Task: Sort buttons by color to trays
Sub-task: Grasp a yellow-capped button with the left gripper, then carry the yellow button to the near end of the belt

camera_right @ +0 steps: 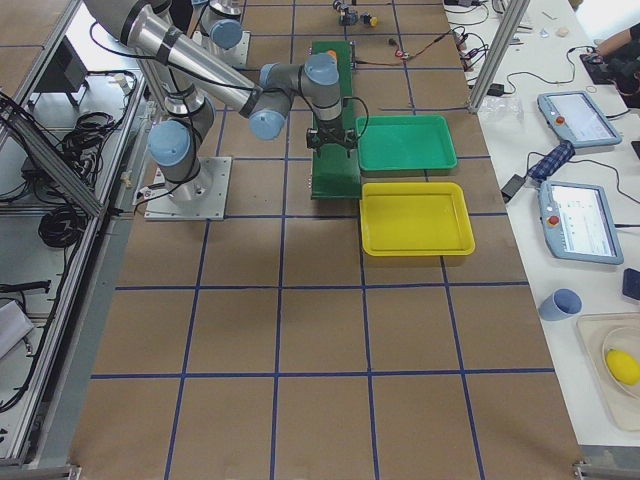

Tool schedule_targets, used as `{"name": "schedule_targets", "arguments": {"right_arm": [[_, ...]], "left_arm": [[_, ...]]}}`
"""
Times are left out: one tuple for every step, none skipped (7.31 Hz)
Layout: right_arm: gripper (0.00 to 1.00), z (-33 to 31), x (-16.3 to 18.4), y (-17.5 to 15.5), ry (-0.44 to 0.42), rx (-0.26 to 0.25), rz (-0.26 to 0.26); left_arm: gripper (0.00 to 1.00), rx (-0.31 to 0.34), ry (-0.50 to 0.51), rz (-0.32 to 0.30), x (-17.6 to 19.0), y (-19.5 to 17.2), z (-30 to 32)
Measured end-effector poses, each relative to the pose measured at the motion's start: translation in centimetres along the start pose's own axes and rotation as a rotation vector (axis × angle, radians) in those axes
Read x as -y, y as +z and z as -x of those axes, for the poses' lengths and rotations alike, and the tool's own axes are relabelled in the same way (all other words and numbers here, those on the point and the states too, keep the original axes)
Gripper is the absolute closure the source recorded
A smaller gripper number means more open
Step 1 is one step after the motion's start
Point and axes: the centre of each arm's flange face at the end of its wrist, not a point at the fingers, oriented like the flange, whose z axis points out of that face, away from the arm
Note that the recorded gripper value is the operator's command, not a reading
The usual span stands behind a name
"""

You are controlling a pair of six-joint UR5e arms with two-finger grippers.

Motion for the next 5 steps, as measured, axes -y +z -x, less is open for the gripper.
{"name": "schedule_targets", "arguments": {"right_arm": [[0.00,0.1,0.0,0.1,0.005,0.003,-0.001],[0.00,0.3,0.0,0.2,0.009,0.022,-0.007],[0.00,0.5,0.2,0.4,0.011,0.047,-0.028],[0.00,0.7,0.5,0.5,0.012,0.061,-0.054],[0.00,0.8,0.8,0.6,0.007,0.068,-0.070]], "left_arm": [[0.00,0.005,-0.030,0.007,0.1,1.4,1.0],[0.00,0.018,-0.051,0.024,0.1,2.4,1.9],[0.00,0.029,-0.079,0.039,0.2,3.4,2.4],[0.00,0.034,-0.115,0.046,0.3,4.3,2.7],[0.21,0.026,-0.156,0.053,0.3,5.6,2.7]]}}
